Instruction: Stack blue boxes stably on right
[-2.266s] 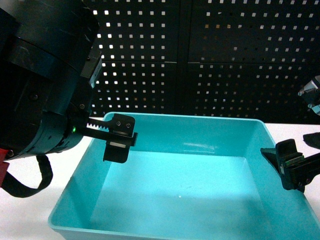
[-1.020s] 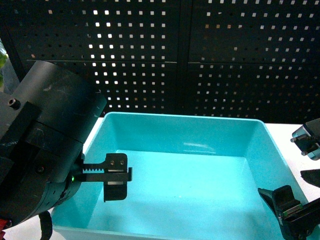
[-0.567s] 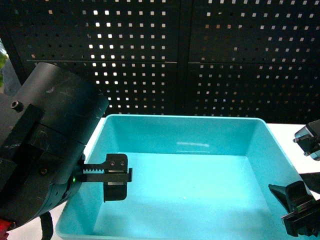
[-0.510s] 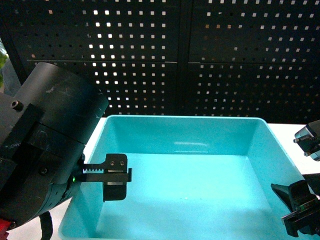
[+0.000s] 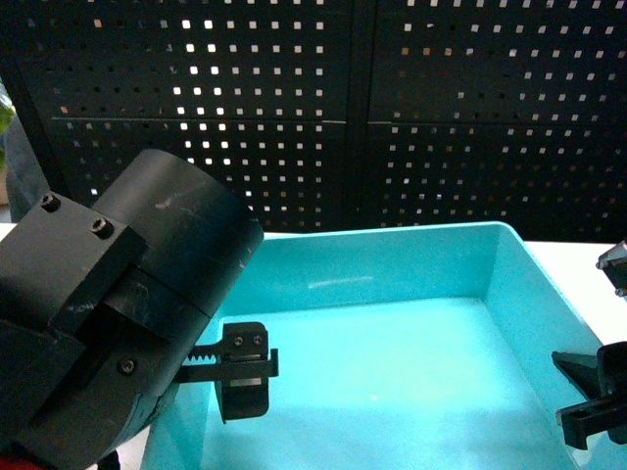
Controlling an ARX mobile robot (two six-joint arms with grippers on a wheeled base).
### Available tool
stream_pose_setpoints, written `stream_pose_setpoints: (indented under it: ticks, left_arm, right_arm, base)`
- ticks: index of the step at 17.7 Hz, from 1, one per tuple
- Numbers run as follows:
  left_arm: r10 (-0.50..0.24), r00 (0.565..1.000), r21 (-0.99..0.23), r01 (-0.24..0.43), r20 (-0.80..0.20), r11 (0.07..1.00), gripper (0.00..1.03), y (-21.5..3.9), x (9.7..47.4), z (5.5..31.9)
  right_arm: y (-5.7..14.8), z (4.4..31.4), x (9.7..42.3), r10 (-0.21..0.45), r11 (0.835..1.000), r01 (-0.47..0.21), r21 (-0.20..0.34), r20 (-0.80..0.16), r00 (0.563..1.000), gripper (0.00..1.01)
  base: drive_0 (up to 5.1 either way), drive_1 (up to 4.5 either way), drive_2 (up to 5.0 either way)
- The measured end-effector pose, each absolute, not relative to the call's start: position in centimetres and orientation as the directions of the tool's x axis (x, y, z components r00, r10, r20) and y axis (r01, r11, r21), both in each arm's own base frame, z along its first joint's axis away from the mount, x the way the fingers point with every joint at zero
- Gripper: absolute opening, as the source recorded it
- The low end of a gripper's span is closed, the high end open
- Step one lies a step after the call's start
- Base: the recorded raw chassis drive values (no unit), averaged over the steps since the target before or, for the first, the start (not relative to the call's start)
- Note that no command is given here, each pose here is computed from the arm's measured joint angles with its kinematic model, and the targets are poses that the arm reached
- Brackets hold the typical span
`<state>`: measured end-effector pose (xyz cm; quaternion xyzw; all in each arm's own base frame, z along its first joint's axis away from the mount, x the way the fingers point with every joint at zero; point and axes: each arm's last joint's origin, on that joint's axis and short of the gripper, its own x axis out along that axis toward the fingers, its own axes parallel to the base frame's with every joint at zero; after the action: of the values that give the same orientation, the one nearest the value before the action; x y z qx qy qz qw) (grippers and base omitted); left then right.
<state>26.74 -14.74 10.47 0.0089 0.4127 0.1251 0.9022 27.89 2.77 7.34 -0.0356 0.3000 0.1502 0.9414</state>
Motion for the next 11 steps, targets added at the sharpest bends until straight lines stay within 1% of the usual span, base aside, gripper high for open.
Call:
stream_pose_setpoints:
  ticks: [1,2,6,8,10,11]
  left_arm:
    - [0.237,0.622,0.104,-0.242,-0.746,0.965,0.88,-14.99,26.58,10.26]
    - [0.232,0.622,0.084,-0.258,-0.748,0.963,0.75,-15.30,26.46,10.01]
    - [0.231,0.628,0.061,-0.280,-0.744,0.958,0.43,-15.56,26.38,10.00]
    - [0.223,0.628,0.052,-0.279,-0.746,0.959,0.32,-15.59,26.39,10.00]
    - [0.216,0.638,0.045,-0.273,-0.739,0.961,0.18,-15.79,26.38,10.05]
    - [0.192,0.644,0.045,-0.238,-0.741,0.970,0.02,-15.96,26.34,10.17]
  right_arm:
    - [2.75,7.32,27.82,0.260,0.953,-0.303,0.022,-0.573,0.777,0.07]
    - [2.75,7.23,27.62,0.260,0.953,-0.303,0.022,-0.573,0.777,0.07]
    - [2.77,7.00,27.63,0.260,0.954,-0.298,0.024,-0.562,0.785,0.07]
    - [2.77,6.97,27.64,0.260,0.954,-0.299,0.023,-0.559,0.787,0.07]
    - [2.75,6.95,27.62,0.264,0.953,-0.302,0.023,-0.551,0.792,0.07]
    - [2.14,6.97,27.66,0.262,0.956,-0.293,0.028,-0.532,0.805,0.07]
  base:
    - [0.0,0.00,0.0]
    - [0.0,0.00,0.0]
    - [0.0,0.00,0.0]
    - [0.0,0.00,0.0]
    - [0.0,0.00,0.0]
    - [0.0,0.00,0.0]
